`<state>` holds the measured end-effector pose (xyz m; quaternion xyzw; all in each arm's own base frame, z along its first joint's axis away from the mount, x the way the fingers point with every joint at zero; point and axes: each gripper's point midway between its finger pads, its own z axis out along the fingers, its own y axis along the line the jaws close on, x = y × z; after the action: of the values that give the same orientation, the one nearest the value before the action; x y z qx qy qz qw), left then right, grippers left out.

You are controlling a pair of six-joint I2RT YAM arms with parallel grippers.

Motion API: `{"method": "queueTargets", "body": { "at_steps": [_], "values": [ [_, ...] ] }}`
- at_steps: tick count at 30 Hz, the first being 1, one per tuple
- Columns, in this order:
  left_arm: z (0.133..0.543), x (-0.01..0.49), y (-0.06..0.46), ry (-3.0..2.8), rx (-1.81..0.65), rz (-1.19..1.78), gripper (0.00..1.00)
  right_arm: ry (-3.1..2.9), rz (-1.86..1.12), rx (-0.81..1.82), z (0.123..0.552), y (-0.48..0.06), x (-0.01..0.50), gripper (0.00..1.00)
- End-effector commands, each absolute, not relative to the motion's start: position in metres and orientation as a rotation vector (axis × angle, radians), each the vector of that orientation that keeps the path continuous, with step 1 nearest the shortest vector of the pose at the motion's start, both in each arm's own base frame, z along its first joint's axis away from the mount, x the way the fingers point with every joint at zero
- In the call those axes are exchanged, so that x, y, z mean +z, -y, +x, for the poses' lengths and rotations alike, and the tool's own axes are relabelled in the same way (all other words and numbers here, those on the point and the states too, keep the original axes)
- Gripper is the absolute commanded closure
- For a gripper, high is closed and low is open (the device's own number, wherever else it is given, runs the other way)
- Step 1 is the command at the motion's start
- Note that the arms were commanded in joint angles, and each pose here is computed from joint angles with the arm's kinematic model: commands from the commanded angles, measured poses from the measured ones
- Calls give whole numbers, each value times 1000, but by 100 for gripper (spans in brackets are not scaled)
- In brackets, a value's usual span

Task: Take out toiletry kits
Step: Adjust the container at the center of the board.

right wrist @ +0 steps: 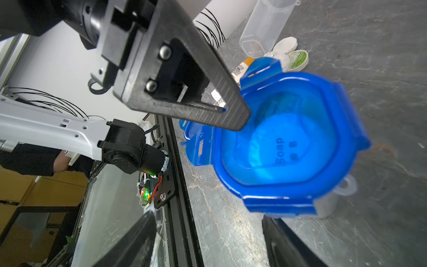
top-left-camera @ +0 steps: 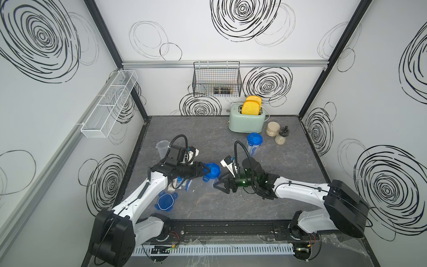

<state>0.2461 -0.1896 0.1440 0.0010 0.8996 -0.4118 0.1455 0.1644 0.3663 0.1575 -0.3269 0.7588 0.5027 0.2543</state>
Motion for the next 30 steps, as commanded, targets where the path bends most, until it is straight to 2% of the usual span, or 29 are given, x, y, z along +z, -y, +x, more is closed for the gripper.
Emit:
{"method": "queueTargets", "body": {
  "at_steps": [1,10,20,30],
  "values": [
    [258,158,201,-2527,-1208,65,46,-1982,-934,1361,162,-369,175,26],
    [259,148,197,-2562,-1153,74,47,-2016,-920,1276,168,-354,167,25],
    [261,144,191,-2571,-1100,53,46,-2045,-826,1247,202,-343,175,25],
    [265,147,198,-2550,-1150,74,47,-1985,-944,1348,178,-370,182,26]
  ]
}}
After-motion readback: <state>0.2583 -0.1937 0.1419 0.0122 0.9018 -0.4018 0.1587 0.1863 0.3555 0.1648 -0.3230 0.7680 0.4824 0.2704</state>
